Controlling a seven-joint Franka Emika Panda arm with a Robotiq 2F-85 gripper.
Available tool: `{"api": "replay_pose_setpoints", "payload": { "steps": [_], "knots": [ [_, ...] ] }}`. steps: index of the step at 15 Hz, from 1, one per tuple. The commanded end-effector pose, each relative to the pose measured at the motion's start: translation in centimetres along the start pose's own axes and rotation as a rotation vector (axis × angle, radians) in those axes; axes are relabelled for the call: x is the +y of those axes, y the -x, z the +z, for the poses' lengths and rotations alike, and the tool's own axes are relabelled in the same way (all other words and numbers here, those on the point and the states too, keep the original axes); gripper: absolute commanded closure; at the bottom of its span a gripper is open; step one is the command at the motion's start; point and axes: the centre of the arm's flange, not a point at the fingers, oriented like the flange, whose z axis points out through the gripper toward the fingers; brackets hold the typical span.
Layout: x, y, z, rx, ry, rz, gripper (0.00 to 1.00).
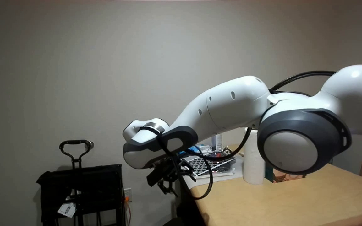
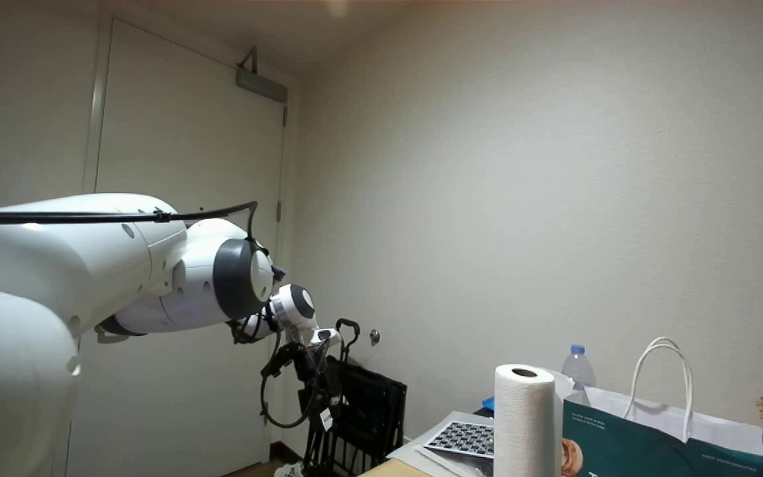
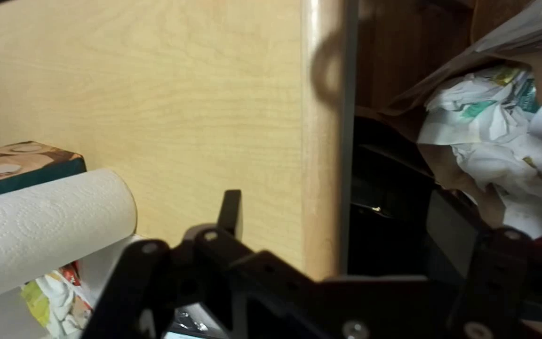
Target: Remove the green object from the table
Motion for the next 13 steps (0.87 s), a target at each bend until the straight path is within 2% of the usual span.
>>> {"api": "replay_pose_setpoints", "payload": {
  "steps": [1, 4, 6, 7, 13],
  "knots": [
    [1.0, 0.2, -0.2, 0.021, -0.067, -0.042, 0.0],
    [1.1, -0.2, -0.7, 0.036, -0.086, -0.034, 0.0],
    [1.6, 0.1, -1.4, 0.059, -0.065, -0.008, 0.0],
    [-0.2, -0.8, -0.9, 0.049, -0.06, -0.004, 0.0],
    [0.1, -0.9, -1.6, 0.055, -0.066, 0.0, 0.0]
  ]
}}
